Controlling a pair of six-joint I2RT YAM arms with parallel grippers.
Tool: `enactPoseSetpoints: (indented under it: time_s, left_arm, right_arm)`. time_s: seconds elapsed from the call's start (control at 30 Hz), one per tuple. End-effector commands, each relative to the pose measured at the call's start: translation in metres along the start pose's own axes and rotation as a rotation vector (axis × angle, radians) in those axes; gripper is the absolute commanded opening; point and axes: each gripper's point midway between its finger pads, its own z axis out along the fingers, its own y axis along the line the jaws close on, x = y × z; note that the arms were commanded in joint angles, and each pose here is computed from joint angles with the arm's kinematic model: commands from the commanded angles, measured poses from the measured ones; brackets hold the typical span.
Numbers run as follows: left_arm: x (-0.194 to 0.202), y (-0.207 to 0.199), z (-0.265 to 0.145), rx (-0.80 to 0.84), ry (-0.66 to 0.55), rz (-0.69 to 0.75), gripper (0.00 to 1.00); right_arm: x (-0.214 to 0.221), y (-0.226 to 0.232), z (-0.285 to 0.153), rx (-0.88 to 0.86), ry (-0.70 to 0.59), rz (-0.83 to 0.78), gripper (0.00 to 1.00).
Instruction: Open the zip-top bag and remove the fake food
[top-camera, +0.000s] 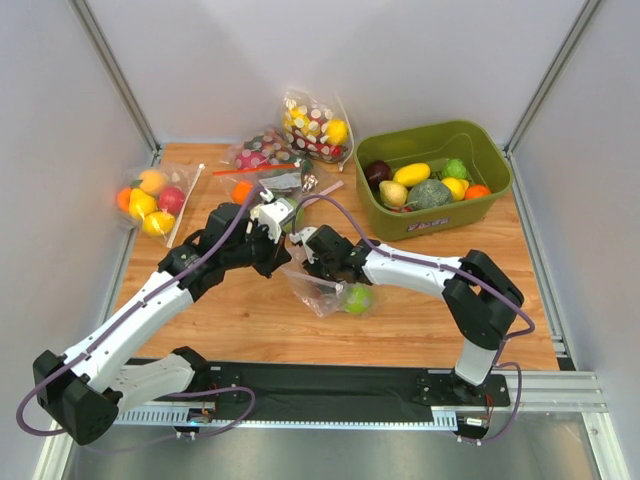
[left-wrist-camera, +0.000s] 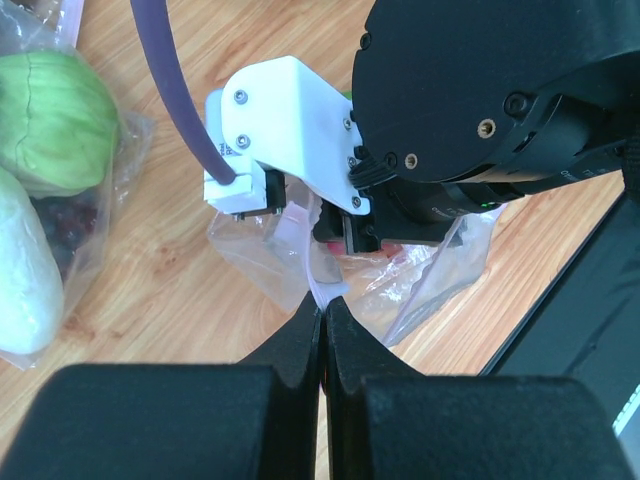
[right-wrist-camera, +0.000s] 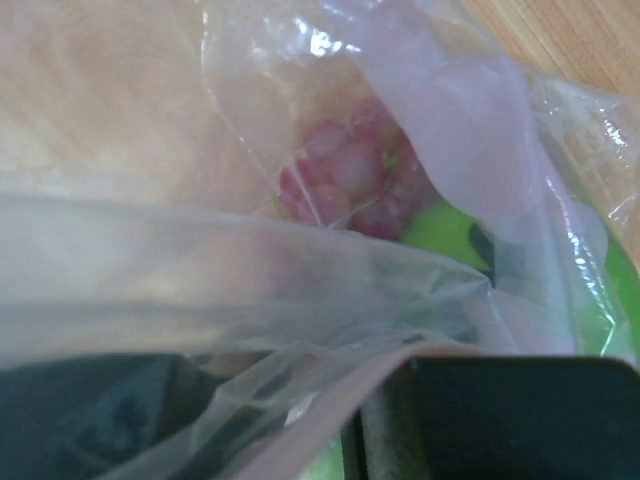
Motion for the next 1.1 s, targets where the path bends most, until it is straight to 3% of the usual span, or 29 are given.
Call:
enactPoseSetpoints:
  time_s: [0.0,0.03,0.07,0.13,0.27,0.5,1.07]
  left_arm:
    - [-0.018,0.003,-0.005,-0.022,-0.062,0.025,0.00]
    - [-0.018,0.004,-0.004,-0.025,-0.059,0.024,0.00]
    - [-0.018,0.004,-0.005,-0.025,-0.060,0.024,0.00]
    - [-0.019,0.005,-0.005,-0.030,-0.061,0.026,0.00]
    - [-0.017,0.008,-0.005,-0.051,-0.056,0.026,0.00]
    - [-0.013,0.017,-0.004,-0.098,-0.032,0.022,0.00]
    - [-0.004,0.023,0.004,-0.116,0.014,0.016,0.00]
  right_arm:
    - [0.030,-0.017,0.007,0.082,0.102,-0.004,0.20]
    - [0.028,-0.018,0.005,0.085,0.098,-0.013,0.16]
    - [0.027,-0.019,0.004,0.091,0.097,-0.018,0.05]
    - [0.024,-0.020,0.001,0.096,0.094,-0.029,0.00]
    - [0.008,-0.016,-0.012,0.056,0.064,-0.029,0.00]
    - [-0.042,0.015,-0.063,-0.244,-0.103,0.078,0.00]
    - [-0.111,0.047,-0.167,-0.570,-0.391,0.138,0.00]
